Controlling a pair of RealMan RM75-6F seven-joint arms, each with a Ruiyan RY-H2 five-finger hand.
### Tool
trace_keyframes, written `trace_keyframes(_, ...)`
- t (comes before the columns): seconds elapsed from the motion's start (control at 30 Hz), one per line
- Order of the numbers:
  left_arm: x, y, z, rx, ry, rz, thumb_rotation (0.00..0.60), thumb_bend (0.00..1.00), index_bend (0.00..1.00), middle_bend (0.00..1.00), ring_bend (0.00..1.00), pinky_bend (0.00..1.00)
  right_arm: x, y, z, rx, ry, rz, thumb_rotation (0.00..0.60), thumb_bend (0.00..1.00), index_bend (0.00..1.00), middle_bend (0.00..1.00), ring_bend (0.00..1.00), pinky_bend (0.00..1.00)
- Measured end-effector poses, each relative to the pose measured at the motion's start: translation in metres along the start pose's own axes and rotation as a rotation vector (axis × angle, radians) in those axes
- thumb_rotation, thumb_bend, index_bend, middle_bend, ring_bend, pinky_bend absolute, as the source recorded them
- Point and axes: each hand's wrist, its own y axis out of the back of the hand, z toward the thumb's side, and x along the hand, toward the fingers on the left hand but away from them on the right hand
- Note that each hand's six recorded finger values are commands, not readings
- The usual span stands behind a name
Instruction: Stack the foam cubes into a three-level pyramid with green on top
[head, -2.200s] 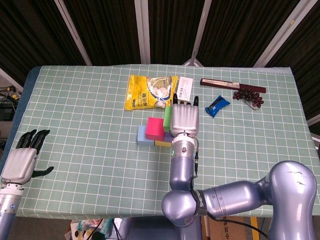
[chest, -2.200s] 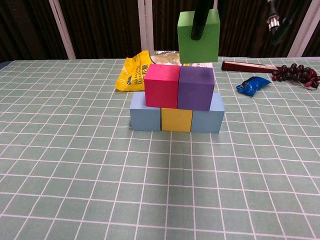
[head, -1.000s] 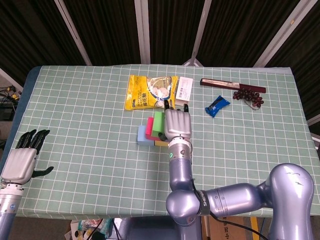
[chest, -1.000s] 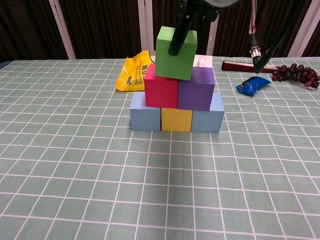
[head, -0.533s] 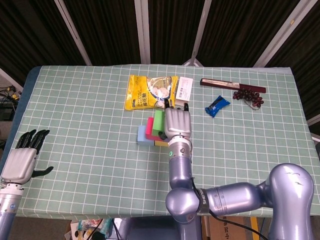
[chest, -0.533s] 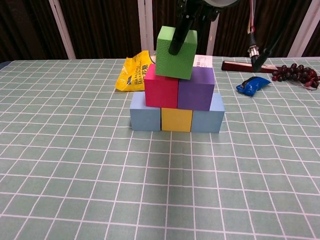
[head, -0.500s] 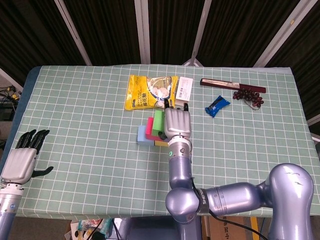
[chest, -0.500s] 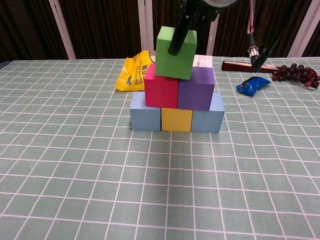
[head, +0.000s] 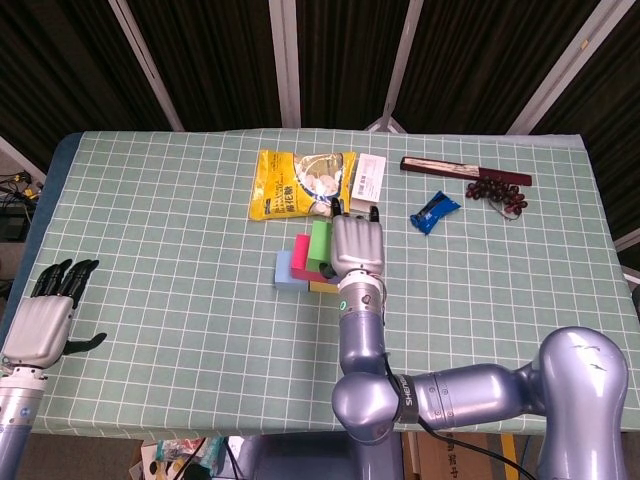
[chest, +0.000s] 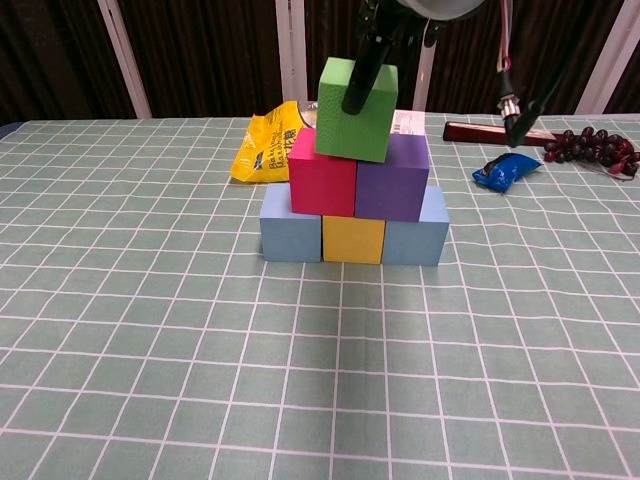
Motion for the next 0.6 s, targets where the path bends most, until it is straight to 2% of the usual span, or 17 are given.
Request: trace_keyframes(0.6,-0.0004,-0.0001,0.0005,0.001,-0.002,-0.003,0.600,0.13,0.00,0.06,0.02,0.00,0.0002,0.0015,-0.0010,0.010,0.005,-0.005,0.600,0.41,0.00,0.50,0.29,0.00)
